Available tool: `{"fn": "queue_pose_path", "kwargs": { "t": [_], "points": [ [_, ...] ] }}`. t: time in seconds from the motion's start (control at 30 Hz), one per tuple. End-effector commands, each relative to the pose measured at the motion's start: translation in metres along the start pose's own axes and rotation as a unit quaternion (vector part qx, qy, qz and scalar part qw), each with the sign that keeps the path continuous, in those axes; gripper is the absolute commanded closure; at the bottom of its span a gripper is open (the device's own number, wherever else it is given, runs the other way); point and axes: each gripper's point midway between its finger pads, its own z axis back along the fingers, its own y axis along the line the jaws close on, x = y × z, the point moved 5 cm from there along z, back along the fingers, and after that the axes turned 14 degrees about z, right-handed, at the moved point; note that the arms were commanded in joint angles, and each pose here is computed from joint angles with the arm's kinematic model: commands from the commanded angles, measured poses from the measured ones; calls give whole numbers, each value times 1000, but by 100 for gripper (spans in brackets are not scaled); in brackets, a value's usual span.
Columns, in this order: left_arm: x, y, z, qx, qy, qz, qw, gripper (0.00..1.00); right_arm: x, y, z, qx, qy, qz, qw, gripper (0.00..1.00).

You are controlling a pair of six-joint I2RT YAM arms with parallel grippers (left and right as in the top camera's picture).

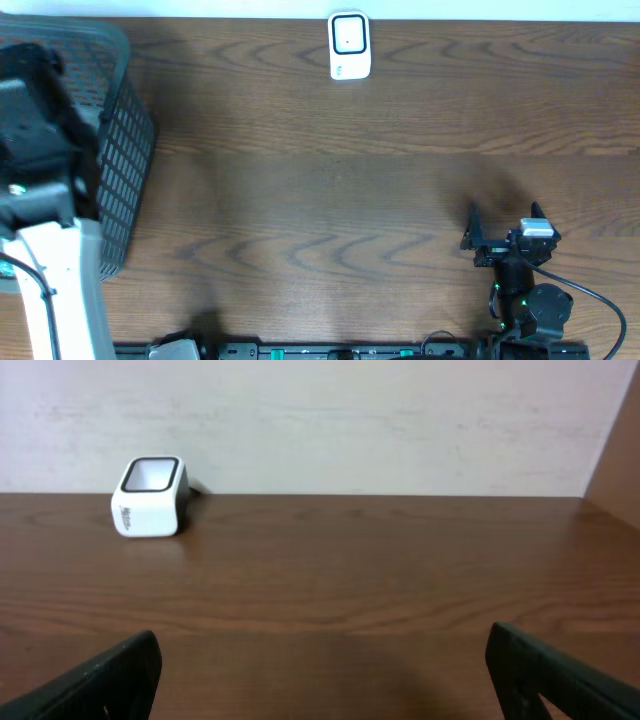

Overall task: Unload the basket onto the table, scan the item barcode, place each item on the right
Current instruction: 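Reach the left gripper into the grey basket toward the orange box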

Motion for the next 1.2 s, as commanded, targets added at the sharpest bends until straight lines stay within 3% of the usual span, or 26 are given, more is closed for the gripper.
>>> {"fn": "queue_pose_path", "kwargs": {
  "t": [0.0,0.17,0.53,0.7,1.17],
  "points": [
    [-19,11,-27,-29,117,102,987,2,-1,-2,0,-5,1,-5,1000,1],
    [-47,27,-48,-42,237,117,964,2,-1,-2,0,-5,1,-5,1000,1],
    [-66,35,-59,-5,274,100,956,2,-1,-2,0,-5,1,-5,1000,1],
    [-82,43,-83,69,271,88,956,2,-1,-2,0,-5,1,-5,1000,1],
    [-137,48,-127,159,322,38,933,2,-1,-2,0,-5,1,-5,1000,0]
  ]
}}
